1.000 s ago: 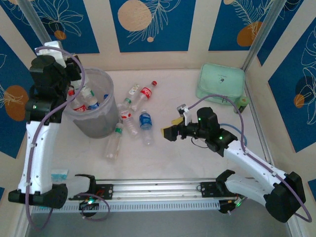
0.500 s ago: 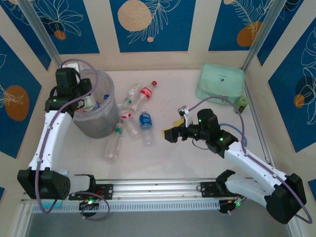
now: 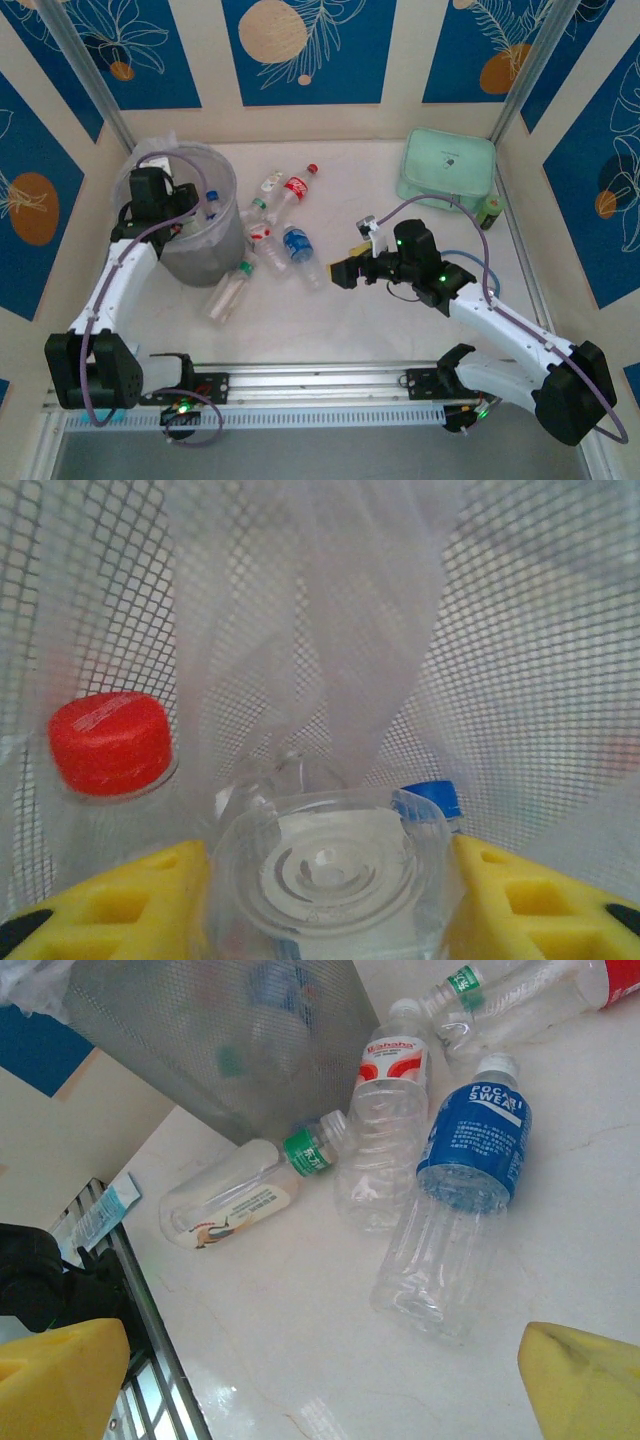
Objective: Put the plastic bottles in the bin
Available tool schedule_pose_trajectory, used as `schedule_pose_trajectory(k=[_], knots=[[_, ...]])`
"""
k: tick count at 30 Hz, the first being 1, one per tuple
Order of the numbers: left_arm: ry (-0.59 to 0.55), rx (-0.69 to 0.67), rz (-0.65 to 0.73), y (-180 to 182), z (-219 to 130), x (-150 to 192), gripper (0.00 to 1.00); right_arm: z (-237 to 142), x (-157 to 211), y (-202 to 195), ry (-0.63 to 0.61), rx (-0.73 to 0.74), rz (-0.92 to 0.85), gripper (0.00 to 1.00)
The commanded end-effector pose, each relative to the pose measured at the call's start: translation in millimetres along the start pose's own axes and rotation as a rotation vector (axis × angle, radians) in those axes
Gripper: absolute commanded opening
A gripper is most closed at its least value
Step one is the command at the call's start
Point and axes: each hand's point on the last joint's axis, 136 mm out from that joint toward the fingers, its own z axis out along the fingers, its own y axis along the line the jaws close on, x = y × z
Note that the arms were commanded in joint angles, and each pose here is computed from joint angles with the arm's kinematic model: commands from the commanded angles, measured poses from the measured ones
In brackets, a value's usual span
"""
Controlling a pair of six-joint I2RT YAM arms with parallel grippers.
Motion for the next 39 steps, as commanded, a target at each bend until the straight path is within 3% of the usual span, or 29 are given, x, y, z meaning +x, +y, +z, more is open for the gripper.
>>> schedule_pose_trajectory(k=[1,9,20,25,28,33,39], knots=[[0.048,0.085,-0.050,-12.6,15.7,19.7,0.00,-0.8,-1.6,-3.0,-0.002,0.017,0.005,1.00],[0.071,0.141,-0.112,-23.6,40.0,39.3,0.00,1.9,-0.6,-8.7,0.004,0.037,0.027,1.00],[0.111,0.151,-0.060,-46.0,60.8,53.0,0.00,7.4,-2.1,-13.8,0.029,0.063,0.046,1.00],[0.082,0.131,-0.009,-44.6,43.0,29.0,0.60,13.2,13.0,-27.8,0.100,0.133,0.061,0.99],[0.060,0.124,0.037,-44.6,27.2,12.1,0.79,19.1,21.0,-30.6,0.137,0.147,0.061,0.99],[0.010,0.105,0.127,-42.6,-5.1,-17.3,0.99,34.6,33.1,-30.4,0.222,0.180,0.013,0.99],[-0.067,0.049,0.182,-32.0,-59.4,-50.1,1.00,58.3,50.2,-36.7,0.355,0.245,-0.026,0.99]])
